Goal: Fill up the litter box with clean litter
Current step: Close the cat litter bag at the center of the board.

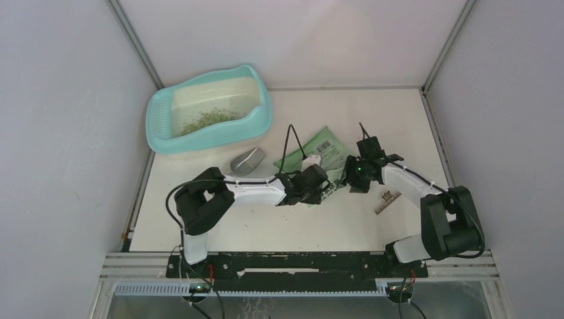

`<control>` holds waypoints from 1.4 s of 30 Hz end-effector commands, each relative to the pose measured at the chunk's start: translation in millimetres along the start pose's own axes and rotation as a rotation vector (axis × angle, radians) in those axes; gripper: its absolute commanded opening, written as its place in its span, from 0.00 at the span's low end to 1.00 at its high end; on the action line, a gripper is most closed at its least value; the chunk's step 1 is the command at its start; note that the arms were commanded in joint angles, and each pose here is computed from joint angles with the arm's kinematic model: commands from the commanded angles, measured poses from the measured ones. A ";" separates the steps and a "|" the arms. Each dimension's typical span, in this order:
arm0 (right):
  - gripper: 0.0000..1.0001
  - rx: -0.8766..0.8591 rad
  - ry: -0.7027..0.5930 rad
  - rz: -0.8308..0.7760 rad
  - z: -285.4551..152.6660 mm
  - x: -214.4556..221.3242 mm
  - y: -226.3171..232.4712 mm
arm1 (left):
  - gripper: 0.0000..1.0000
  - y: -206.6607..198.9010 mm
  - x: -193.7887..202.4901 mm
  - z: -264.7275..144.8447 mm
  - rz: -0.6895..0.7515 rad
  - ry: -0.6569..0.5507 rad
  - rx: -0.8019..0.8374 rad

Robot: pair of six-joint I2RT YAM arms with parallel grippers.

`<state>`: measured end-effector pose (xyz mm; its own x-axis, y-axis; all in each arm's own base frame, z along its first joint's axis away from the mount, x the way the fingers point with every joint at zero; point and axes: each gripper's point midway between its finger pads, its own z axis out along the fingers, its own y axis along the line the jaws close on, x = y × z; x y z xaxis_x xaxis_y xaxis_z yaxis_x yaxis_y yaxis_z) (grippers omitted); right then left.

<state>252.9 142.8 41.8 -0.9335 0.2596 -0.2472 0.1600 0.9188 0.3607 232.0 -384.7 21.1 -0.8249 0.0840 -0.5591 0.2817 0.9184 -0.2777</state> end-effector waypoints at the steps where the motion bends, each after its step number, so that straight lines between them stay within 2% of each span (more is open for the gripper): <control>1: 0.58 -0.042 -0.099 0.104 -13.5 -27.2 -16.3 | 0.42 32.0 39.1 12.0 0.002 0.100 -0.079; 3: 0.60 -0.043 -0.136 0.145 -21.8 -39.7 -24.7 | 0.42 33.8 40.7 12.4 0.003 0.103 -0.083; 7: 0.71 -0.013 -0.186 0.229 -32.7 -63.2 -42.7 | 0.42 35.7 40.2 11.7 0.001 0.101 -0.084; 13: 0.75 -0.076 -0.253 0.368 -43.2 -98.0 -60.6 | 0.42 38.6 40.5 10.7 -0.005 0.099 -0.083; 23: 0.76 -0.175 -0.204 0.456 -27.5 -143.8 -56.2 | 0.41 41.6 37.8 10.0 -0.009 0.096 -0.083; 27: 0.76 -0.187 -0.142 0.456 -12.6 -149.2 -49.8 | 0.41 41.8 36.6 9.0 -0.014 0.092 -0.077; 34: 0.67 -0.110 -0.077 0.416 2.4 -133.7 -50.2 | 0.41 41.9 35.4 8.6 -0.020 0.088 -0.071; 37: 0.57 -0.071 -0.075 0.384 2.2 -128.4 -49.5 | 0.40 41.7 35.7 8.5 -0.021 0.087 -0.066; 39: 0.45 -0.041 -0.072 0.364 0.7 -126.5 -49.5 | 0.40 41.8 35.7 8.5 -0.023 0.086 -0.064; 42: 0.31 0.022 -0.076 0.342 -3.7 -123.7 -54.4 | 0.40 41.8 35.8 7.3 -0.025 0.083 -0.058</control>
<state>351.0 69.1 38.2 -0.7934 0.6022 -0.0884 0.4996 0.7273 0.4705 234.8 -383.4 22.1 -0.8252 0.0346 -0.5638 0.2713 0.8998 -0.3418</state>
